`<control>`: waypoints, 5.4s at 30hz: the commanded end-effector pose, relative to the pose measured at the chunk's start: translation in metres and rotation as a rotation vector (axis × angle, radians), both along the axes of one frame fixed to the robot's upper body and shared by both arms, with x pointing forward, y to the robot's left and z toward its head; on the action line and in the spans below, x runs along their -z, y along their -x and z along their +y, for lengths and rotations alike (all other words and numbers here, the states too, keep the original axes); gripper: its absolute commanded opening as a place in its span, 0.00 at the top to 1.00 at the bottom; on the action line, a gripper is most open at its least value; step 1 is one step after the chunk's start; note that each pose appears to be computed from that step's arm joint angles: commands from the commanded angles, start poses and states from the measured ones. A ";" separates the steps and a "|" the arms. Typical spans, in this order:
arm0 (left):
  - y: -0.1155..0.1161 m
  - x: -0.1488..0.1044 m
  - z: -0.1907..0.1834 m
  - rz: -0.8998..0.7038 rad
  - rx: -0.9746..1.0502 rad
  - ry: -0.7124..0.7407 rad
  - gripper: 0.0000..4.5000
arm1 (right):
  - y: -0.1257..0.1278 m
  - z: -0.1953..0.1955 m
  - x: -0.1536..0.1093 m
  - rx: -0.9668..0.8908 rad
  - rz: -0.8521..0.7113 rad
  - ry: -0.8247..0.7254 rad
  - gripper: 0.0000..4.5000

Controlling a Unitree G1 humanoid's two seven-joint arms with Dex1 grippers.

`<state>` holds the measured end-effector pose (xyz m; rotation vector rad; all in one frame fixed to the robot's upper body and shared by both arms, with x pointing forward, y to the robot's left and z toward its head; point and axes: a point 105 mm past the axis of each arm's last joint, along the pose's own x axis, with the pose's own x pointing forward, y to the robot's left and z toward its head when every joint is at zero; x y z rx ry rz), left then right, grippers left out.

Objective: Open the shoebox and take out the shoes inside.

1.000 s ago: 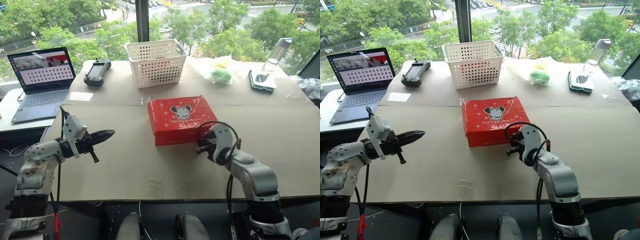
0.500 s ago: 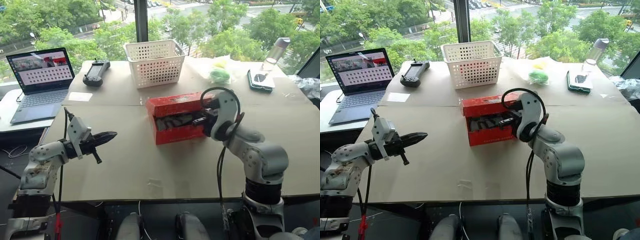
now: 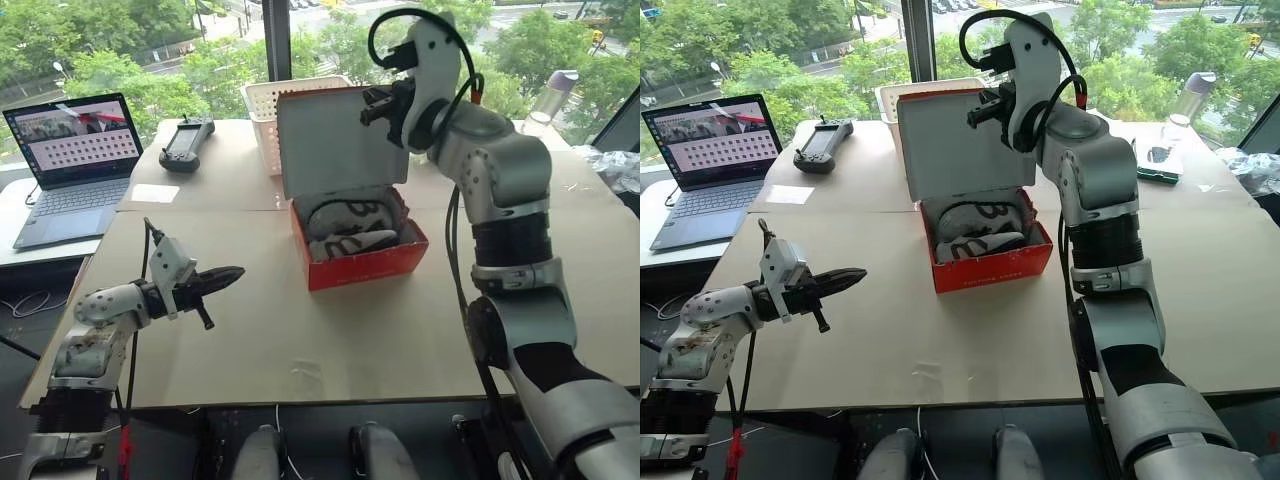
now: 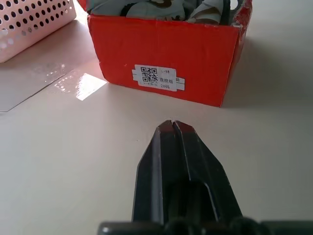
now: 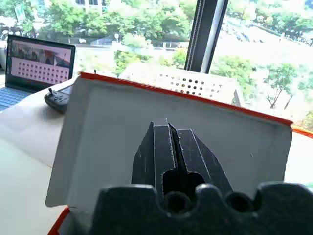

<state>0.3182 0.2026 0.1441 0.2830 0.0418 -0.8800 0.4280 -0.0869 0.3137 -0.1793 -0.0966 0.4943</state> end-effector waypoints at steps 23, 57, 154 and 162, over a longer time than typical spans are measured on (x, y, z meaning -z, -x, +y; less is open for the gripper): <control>0.011 -0.015 -0.010 -0.033 0.093 0.041 1.00 | 0.044 -0.009 0.073 -0.551 0.048 0.874 0.00; 0.013 -0.009 -0.002 -0.021 0.023 0.010 1.00 | 0.005 -0.011 0.134 -0.655 0.076 1.204 0.51; 0.009 -0.008 -0.004 -0.019 -0.041 0.023 1.00 | 0.005 -0.021 0.068 -0.140 -0.056 0.770 0.01; 0.010 -0.010 0.000 -0.024 -0.055 0.017 1.00 | -0.024 -0.041 0.093 -0.006 -0.069 0.874 0.01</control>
